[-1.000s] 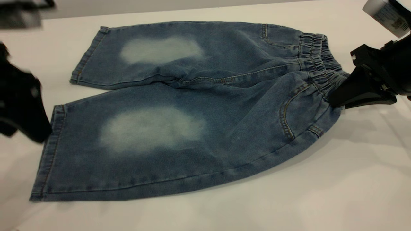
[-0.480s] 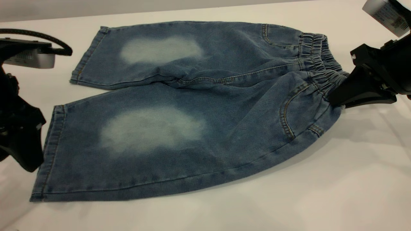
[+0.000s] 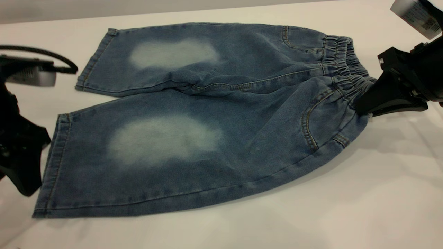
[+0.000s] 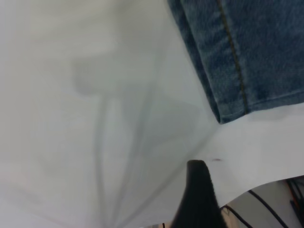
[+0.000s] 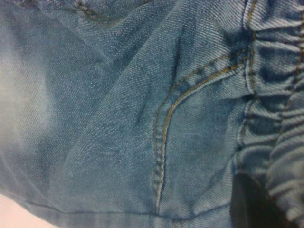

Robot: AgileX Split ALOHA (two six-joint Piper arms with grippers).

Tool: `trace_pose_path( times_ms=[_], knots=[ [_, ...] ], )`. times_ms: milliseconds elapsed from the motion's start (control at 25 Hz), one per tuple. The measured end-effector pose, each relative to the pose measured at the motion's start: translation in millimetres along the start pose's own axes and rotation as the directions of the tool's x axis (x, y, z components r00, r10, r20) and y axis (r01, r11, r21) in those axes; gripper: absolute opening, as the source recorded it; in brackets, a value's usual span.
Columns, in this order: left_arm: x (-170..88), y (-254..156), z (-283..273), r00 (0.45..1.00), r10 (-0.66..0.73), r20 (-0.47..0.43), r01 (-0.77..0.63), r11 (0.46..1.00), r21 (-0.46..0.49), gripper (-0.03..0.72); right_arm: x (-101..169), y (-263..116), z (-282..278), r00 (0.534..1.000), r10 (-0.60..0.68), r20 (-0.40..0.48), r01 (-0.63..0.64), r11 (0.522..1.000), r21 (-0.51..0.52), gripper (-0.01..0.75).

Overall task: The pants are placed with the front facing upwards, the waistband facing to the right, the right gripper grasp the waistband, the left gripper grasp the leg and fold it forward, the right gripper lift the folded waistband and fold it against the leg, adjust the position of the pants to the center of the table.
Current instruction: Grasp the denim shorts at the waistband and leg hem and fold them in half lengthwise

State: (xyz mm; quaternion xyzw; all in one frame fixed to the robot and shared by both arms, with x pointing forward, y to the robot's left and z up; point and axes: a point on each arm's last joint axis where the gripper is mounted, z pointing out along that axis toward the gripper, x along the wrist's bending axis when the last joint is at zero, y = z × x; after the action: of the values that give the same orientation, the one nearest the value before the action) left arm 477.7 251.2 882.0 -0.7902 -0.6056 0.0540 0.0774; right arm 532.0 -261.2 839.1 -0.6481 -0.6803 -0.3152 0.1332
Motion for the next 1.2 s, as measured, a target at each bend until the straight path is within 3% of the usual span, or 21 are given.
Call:
trace_pose_path(
  times_ms=[1000,1200],
  knots=[
    [-0.5,15.5,47.9,1.0,0.007,0.006,-0.007,0.999,0.032,0.469,0.0,0.1,0.0,1.0,0.0,0.0,0.0,1.0,-0.001,0.038],
    [-2.2,23.3,47.6,0.999,-0.025,0.027,0.025,1.0,-0.006,0.469,0.0,0.1,0.0,1.0,0.0,0.0,0.0,1.0,-0.001,0.038]
  ],
)
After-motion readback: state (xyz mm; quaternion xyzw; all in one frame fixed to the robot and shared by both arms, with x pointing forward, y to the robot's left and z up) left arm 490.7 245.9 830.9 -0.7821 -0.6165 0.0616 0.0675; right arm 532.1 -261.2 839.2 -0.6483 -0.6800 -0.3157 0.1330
